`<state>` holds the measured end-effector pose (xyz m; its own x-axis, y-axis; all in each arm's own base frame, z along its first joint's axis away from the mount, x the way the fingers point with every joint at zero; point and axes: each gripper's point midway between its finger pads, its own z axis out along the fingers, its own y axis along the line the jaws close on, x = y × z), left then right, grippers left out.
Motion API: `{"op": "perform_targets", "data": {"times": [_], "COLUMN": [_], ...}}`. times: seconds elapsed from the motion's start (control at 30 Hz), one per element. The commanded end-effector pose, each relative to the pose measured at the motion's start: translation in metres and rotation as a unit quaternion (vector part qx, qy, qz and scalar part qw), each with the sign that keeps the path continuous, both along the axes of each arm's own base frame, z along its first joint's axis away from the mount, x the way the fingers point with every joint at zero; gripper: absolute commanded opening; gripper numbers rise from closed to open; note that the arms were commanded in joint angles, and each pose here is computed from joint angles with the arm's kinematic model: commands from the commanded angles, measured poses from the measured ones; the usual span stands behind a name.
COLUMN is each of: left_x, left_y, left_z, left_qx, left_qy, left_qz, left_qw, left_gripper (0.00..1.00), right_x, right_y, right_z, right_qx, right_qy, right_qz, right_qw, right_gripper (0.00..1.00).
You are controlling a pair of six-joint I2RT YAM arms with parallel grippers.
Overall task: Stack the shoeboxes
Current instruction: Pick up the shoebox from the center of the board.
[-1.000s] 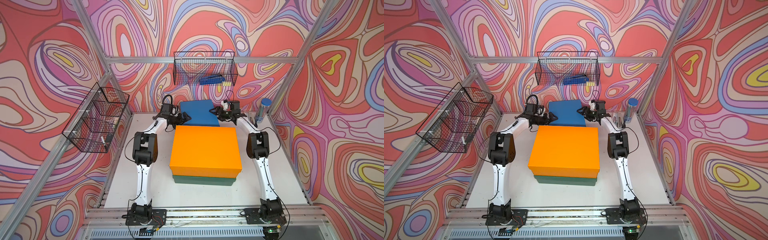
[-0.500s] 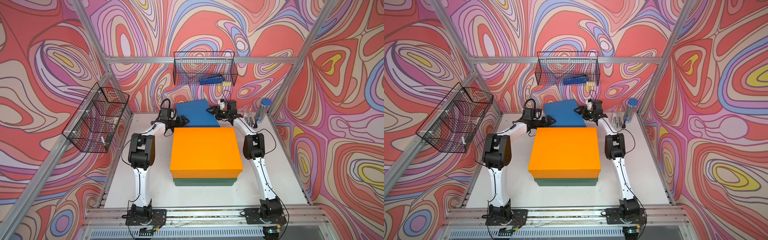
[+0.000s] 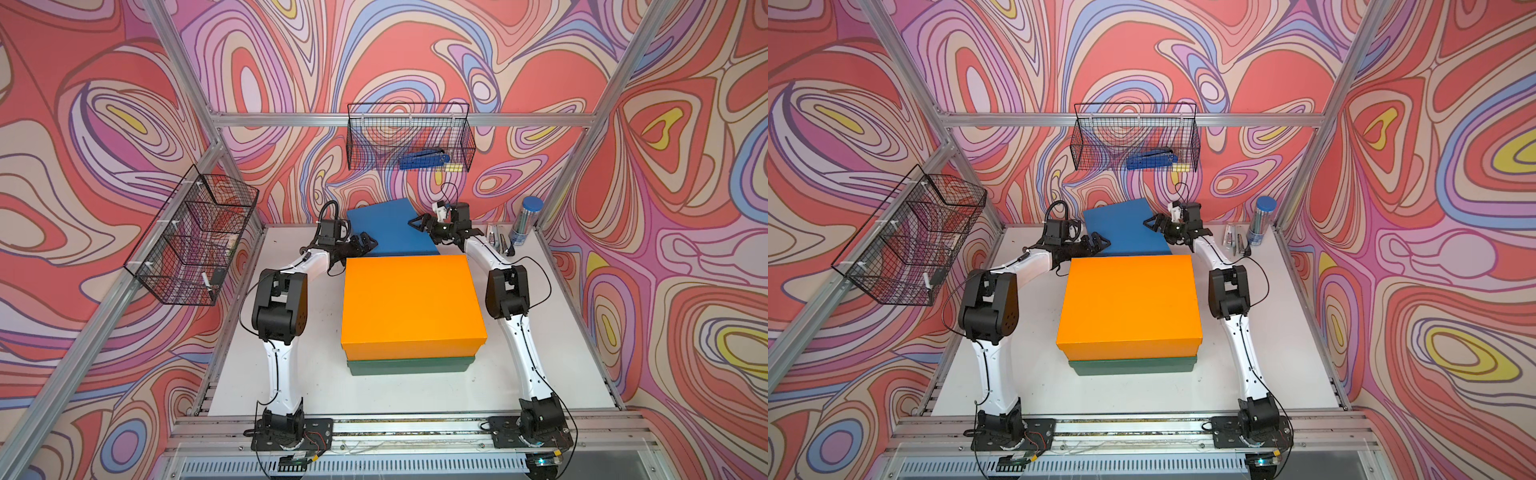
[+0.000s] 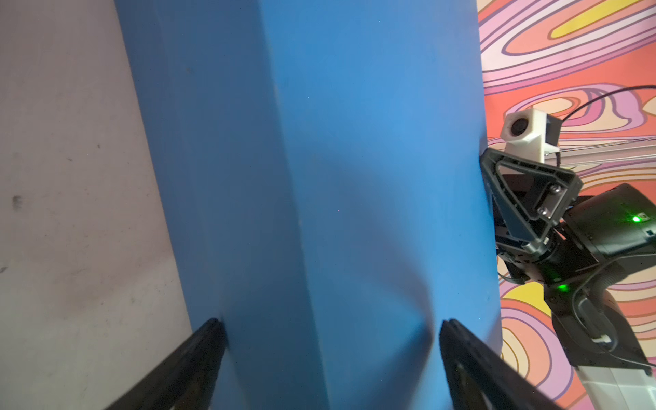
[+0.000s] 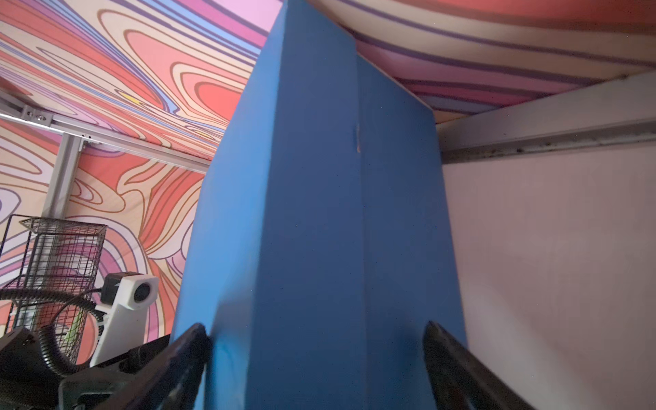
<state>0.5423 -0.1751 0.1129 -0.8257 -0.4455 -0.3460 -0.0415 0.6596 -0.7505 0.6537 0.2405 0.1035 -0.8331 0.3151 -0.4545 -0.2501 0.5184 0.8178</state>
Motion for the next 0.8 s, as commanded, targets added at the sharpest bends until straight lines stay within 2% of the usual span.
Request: {"op": "perform_targets", "data": {"times": [0.0, 0.2, 0.47, 0.63, 0.77], "left_x": [-0.001, -0.002, 0.004, 0.009, 0.016], "left_y": [0.004, 0.013, -0.008, -0.025, -0.03], "left_z": [0.029, 0.025, 0.016, 0.02, 0.03], "left_qx": [0.006, 0.008, -0.013, -0.024, -0.032], "left_qy": [-0.033, -0.021, 0.008, 0.004, -0.004], "left_qz": [0.0, 0.003, -0.024, -0.035, -0.038], "left_qw": [0.999, 1.0, 1.0, 0.999, 0.999], "left_gripper": [0.97, 0.98, 0.98, 0.98, 0.96], "right_x": [-0.009, -0.02, -0.038, -0.047, -0.051], "right_y": [-0.011, -0.021, -0.004, 0.01, 0.013], "right_z": [-0.004, -0.01, -0.026, -0.028, -0.015], "right_qx": [-0.027, -0.049, -0.044, -0.046, -0.035], "right_qy": [0.02, 0.036, 0.062, 0.074, 0.07], "right_qz": [-0.01, -0.01, 0.012, 0.028, 0.028], "right_qw": [0.999, 0.998, 0.997, 0.996, 0.997], "right_gripper": [0.98, 0.98, 0.95, 0.87, 0.75]}}
